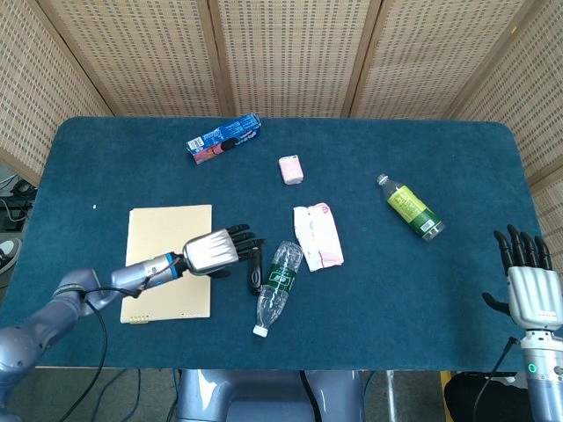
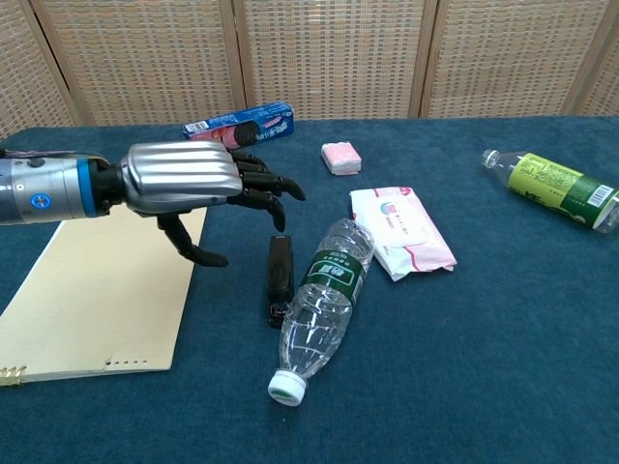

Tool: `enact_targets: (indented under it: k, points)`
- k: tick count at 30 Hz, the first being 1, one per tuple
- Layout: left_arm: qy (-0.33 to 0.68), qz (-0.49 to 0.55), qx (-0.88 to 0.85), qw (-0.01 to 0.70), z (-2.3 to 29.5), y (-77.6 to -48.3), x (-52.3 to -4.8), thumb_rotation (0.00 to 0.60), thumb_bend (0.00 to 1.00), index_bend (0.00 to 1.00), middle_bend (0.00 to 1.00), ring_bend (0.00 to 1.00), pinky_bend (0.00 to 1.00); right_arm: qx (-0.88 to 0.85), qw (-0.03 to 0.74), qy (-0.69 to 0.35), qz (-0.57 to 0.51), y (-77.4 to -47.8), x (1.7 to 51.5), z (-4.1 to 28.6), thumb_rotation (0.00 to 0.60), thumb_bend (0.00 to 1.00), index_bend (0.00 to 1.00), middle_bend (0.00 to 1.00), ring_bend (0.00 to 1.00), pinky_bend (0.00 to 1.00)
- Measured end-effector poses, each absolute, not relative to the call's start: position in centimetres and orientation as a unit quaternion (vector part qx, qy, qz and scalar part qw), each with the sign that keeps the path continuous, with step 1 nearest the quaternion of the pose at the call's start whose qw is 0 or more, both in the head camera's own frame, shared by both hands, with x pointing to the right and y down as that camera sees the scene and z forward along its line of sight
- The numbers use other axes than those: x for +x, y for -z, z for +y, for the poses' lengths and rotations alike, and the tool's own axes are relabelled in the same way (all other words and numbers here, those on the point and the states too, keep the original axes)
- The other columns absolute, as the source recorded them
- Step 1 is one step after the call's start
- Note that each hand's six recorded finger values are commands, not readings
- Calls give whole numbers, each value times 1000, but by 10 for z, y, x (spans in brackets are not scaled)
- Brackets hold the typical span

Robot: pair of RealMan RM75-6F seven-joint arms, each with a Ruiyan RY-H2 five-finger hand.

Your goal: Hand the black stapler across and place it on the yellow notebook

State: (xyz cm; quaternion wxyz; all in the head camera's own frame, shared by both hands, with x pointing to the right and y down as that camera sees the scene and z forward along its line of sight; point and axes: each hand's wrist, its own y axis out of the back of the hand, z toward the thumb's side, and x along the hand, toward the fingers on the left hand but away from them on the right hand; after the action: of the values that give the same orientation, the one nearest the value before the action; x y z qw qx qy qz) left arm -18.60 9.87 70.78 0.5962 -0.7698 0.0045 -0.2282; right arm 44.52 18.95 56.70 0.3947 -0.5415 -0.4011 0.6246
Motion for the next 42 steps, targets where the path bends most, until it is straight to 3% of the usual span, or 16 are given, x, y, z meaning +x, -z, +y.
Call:
enact_targets:
  k: [10, 42]
  points:
    - [224, -14, -774, 592, 105, -727, -162, 600, 296, 294, 139, 213, 193, -541, 390, -622, -410, -565, 449, 188, 600, 0, 0, 0, 0, 0]
    - [238, -25, -775, 585, 116, -749, -140, 600, 296, 324, 239, 294, 240, -558, 372, -608, -425, -564, 449, 187, 600, 0, 0, 0, 0, 0]
